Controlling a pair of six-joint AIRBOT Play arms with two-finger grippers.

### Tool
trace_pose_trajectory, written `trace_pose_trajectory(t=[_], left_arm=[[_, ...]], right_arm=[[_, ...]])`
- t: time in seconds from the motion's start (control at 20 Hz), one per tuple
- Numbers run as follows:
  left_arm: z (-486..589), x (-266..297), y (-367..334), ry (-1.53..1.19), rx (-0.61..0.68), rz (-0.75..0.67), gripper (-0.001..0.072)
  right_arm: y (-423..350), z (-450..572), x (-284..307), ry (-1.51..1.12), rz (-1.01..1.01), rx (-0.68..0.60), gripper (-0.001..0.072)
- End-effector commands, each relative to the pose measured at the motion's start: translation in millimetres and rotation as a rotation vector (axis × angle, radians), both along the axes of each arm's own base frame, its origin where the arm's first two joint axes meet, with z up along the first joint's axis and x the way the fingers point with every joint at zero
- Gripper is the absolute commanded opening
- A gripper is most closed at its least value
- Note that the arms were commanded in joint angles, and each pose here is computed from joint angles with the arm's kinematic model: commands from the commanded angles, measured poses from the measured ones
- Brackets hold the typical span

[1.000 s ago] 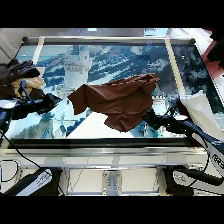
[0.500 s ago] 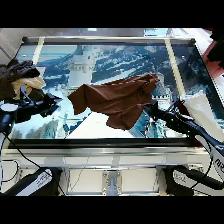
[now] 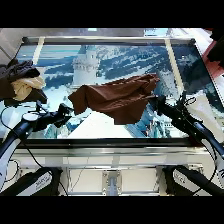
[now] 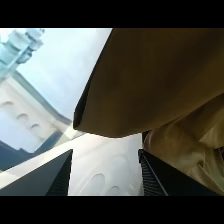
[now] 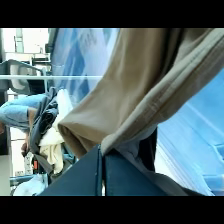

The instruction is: Fold the shirts.

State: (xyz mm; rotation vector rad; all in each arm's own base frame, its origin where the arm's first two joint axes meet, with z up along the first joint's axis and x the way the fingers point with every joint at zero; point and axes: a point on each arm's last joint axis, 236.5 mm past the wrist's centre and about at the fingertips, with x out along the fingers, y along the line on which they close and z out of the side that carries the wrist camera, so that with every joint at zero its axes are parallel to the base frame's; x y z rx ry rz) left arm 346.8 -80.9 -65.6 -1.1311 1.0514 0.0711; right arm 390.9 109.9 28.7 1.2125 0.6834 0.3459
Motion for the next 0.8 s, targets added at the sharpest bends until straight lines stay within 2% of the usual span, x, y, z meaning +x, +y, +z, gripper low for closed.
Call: trace_pose_trajectory(t=[0.0,0.1,0.4,0.45,0.55,0.75], left_arm=[[-7.4,10.7,-11.5,-0.002,0.012,0.087,0.0479],[-16.2,10.8,-13.8,0.046,-0.027,0.144,0.0479],[-32.1,12.1,-13.2,0.092,-0.056,0.194,0.0478],[-31.8,16.1,-7.6,0.077,-0.041,0.214,0.0456],[-31.6,21.4,0.1,0.061,-0.028,0.25,0.0318],[-43.1,18.3,-7.0,0.122,-0.092,0.286,0.0318]], right_arm=[[1.9,12.7,0.7,-0.049,0.01,0.007,0.0036],[2.1,18.0,0.5,-0.063,0.01,0.01,0.0036],[2.7,32.1,-1.7,-0.111,0.016,-0.008,0.0037],[2.7,33.9,-2.0,-0.121,0.018,-0.016,0.0036],[2.8,35.4,-2.3,-0.125,0.018,-0.016,0.0036],[2.8,35.6,-2.3,-0.13,0.02,-0.022,0.0036]])
